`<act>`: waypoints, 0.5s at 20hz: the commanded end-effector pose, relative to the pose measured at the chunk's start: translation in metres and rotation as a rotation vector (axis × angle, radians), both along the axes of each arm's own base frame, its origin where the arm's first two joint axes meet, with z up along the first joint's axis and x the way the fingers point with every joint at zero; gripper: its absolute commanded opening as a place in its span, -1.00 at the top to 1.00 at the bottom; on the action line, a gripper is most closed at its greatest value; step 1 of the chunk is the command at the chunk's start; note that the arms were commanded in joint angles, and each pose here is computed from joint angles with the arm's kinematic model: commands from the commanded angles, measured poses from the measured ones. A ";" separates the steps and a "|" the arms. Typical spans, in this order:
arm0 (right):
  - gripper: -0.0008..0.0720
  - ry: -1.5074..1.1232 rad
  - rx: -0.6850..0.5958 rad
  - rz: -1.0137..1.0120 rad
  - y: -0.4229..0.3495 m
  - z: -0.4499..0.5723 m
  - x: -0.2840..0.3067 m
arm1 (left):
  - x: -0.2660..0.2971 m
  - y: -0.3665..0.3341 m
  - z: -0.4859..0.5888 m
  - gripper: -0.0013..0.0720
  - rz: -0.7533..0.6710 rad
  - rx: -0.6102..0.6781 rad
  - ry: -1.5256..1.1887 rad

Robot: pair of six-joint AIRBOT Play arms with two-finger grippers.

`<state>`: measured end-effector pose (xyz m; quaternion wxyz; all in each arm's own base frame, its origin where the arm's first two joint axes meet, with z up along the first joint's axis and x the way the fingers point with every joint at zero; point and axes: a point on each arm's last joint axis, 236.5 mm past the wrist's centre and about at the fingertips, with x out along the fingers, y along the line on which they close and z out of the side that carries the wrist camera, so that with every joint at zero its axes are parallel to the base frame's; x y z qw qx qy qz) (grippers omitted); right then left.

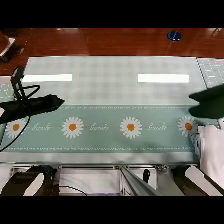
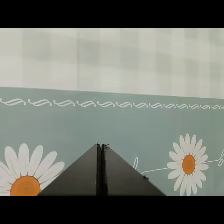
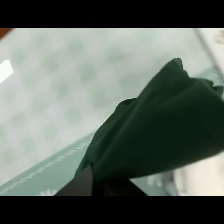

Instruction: Fold the shirts.

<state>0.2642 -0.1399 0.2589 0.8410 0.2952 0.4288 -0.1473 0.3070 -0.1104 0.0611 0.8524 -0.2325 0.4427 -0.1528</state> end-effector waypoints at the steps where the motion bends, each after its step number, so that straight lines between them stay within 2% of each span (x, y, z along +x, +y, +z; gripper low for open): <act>1: 0.91 0.169 -0.071 -0.239 -0.039 -0.018 -0.075 | 0.004 0.002 0.002 0.91 0.012 0.001 -0.017; 4: 0.91 0.315 -0.061 -0.373 -0.036 -0.060 -0.129 | 0.005 0.002 0.002 0.91 0.014 0.001 -0.019; 8: 0.90 0.558 -0.129 -0.615 -0.029 -0.102 -0.217 | 0.018 0.007 0.011 0.91 0.057 -0.003 -0.077; 9: 0.61 0.604 -0.142 -0.671 -0.025 -0.109 -0.234 | 0.020 0.008 0.013 0.91 0.063 -0.006 -0.087; 10: 0.14 0.637 -0.132 -0.686 -0.019 -0.121 -0.243 | 0.022 0.007 0.014 0.91 0.065 -0.005 -0.096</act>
